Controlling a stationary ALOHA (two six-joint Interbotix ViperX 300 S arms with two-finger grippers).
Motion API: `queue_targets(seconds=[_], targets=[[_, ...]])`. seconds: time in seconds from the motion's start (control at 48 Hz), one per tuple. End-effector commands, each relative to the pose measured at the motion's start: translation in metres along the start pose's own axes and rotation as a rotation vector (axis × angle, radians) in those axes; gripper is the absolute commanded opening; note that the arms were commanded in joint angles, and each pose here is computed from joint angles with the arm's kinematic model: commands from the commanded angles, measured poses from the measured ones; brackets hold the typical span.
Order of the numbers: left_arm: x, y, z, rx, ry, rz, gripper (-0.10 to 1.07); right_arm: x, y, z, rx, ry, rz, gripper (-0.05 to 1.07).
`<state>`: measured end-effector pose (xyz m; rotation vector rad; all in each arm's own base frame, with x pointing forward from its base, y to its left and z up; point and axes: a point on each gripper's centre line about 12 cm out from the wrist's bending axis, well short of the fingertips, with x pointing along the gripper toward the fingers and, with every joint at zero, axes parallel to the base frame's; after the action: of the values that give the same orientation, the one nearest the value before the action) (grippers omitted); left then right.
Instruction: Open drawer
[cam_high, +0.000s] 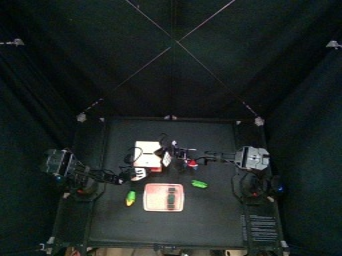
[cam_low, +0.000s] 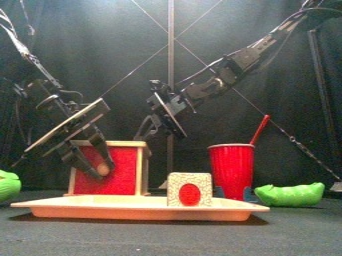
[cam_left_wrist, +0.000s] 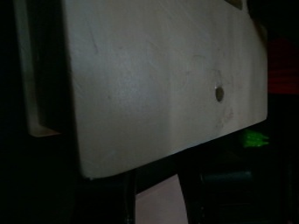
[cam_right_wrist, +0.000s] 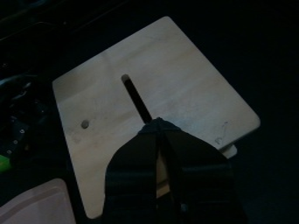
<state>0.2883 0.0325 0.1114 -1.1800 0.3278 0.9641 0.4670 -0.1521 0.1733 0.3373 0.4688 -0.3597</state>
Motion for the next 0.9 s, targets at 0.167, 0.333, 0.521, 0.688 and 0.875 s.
queue_targets(seconds=[0.167, 0.333, 0.521, 0.688, 0.875], targets=[[-0.003, -0.009, -0.004, -0.010, 0.009, -0.024, 0.57, -0.004, 0.003, 0.012, 0.001, -0.024, 0.005, 0.34], [-0.009, -0.011, -0.016, -0.007, 0.034, -0.029, 0.57, -0.004, 0.003, 0.011, 0.003, -0.023, 0.005, 0.34], [-0.015, -0.009, -0.029, -0.009, 0.062, -0.023, 0.57, -0.004, 0.003, 0.012, 0.004, -0.024, 0.005, 0.34], [-0.021, -0.009, -0.038, -0.011, 0.086, -0.025, 0.57, -0.004, 0.003, 0.012, 0.006, -0.024, 0.005, 0.34], [-0.028, -0.013, -0.047, -0.019, 0.112, -0.038, 0.57, -0.004, 0.003, 0.011, 0.004, -0.023, 0.004, 0.34]])
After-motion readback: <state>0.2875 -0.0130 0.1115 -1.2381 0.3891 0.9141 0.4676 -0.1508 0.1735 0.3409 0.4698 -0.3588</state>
